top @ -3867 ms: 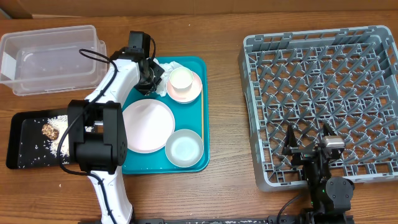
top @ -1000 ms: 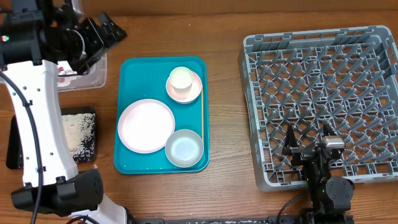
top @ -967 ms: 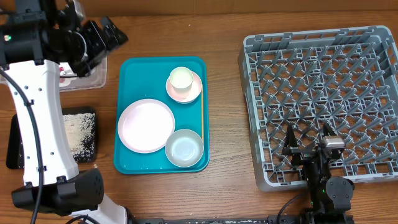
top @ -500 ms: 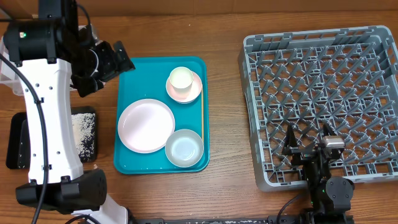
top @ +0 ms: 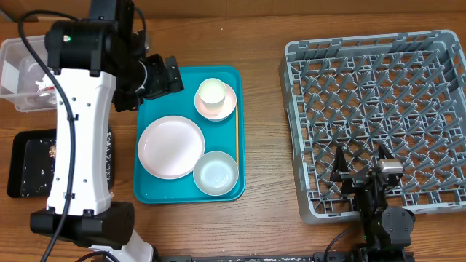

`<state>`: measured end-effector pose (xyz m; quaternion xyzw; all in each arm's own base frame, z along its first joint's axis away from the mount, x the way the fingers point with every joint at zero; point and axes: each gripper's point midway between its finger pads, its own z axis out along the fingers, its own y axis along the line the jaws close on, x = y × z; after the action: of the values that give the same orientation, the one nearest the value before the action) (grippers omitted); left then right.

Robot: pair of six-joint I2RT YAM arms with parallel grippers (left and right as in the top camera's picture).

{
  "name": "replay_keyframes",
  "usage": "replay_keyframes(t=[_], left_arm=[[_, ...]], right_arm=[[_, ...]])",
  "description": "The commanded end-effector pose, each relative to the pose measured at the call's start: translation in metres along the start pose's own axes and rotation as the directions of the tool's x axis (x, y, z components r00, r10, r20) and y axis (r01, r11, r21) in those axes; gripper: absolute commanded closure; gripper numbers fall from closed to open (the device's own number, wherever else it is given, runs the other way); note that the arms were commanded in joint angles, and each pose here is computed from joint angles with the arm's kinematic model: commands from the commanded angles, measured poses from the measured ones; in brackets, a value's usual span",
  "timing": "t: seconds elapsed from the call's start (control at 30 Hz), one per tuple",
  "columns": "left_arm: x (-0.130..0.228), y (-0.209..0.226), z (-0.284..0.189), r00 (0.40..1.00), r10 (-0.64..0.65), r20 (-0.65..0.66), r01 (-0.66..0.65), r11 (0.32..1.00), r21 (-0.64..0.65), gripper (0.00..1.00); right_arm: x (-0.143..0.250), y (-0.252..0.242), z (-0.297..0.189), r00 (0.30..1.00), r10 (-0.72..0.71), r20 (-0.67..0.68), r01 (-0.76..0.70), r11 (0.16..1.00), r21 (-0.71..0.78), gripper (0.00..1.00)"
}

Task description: Sort waste into correct bins and load items into the dishwasher

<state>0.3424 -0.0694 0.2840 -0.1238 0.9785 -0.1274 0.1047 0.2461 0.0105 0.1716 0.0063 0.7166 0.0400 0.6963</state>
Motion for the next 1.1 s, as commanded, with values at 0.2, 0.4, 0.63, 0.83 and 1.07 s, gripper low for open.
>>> replay_keyframes(t=[0.2, 0.4, 0.63, 0.83, 1.07], left_arm=[[-0.002, 0.019, 0.016, 0.997, 0.072, 0.013, -0.069, 0.980, -0.188, 0.00], [-0.033, 0.053, 0.010, 0.992, -0.006, 0.128, 0.042, 0.959, -0.281, 0.00], [-0.053, 0.121, -0.007, 0.924, -0.297, 0.243, 0.358, 0.895, -0.268, 0.00], [-0.051, 0.146, -0.013, 0.896, -0.374, 0.241, 0.430, 0.866, -0.255, 0.00], [-0.052, 0.153, -0.015, 0.889, -0.382, 0.252, 0.443, 0.856, -0.264, 0.00]], right_arm=[[0.002, 0.001, 0.000, 1.000, -0.007, 0.003, 0.007, 1.000, -0.005, 0.00], [0.002, 0.001, 0.000, 1.000, -0.007, 0.003, 0.007, 1.000, -0.005, 0.00], [0.002, 0.001, 0.000, 1.000, -0.007, 0.003, 0.007, 1.000, -0.005, 0.00], [0.002, 0.001, 0.000, 1.000, -0.007, 0.003, 0.007, 1.000, -0.005, 0.00], [0.002, 0.001, 0.000, 1.000, -0.007, 0.003, 0.007, 1.000, -0.005, 0.00]])
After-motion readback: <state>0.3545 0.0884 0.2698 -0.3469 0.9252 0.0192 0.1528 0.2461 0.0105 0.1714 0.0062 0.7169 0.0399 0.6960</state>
